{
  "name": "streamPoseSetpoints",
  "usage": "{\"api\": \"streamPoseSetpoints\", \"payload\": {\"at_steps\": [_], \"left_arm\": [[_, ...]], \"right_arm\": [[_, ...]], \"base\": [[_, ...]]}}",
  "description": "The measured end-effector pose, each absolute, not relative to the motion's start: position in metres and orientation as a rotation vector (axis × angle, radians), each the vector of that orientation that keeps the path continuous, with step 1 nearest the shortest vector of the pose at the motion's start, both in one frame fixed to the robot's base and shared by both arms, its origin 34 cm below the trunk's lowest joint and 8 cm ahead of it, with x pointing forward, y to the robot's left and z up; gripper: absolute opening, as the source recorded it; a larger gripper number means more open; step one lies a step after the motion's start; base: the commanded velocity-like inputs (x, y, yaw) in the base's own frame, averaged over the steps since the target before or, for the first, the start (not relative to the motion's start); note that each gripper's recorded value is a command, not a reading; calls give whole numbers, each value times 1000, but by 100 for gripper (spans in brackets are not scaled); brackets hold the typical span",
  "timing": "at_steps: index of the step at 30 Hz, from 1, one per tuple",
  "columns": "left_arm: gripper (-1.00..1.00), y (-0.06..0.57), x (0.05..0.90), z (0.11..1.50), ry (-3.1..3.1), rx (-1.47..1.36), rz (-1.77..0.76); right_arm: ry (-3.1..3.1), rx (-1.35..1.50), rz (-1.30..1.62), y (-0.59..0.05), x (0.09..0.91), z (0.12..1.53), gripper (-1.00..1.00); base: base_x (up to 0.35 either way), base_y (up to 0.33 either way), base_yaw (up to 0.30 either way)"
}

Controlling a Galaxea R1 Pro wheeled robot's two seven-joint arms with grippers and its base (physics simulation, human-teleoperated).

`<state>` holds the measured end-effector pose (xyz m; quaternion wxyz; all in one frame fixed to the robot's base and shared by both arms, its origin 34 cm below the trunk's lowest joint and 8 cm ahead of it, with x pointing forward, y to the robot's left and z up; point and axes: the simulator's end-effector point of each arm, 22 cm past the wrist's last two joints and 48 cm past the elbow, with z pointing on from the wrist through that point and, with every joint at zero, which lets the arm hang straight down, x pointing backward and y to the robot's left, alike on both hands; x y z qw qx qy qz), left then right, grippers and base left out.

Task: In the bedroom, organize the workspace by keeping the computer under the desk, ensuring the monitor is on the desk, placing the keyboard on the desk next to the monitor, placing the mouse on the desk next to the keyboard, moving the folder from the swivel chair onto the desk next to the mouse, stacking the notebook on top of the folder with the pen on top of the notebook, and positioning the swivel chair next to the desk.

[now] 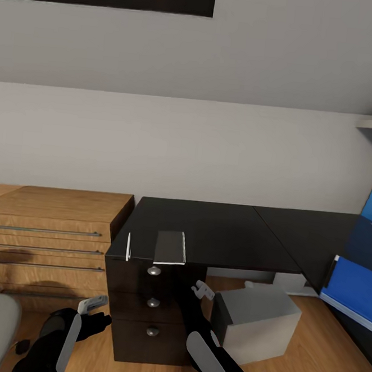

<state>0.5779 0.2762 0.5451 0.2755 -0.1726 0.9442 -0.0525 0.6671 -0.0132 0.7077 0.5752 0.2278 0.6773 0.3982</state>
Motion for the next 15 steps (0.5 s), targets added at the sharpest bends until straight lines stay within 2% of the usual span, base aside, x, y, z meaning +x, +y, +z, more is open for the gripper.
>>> {"api": "streamPoseSetpoints", "payload": {"at_steps": [15], "left_arm": [[100, 274, 575, 540, 2553, -460, -143]], "right_arm": [[1567, 592, 934, -16, 671, 728, 100]], "base": [[10, 1, 0]]}}
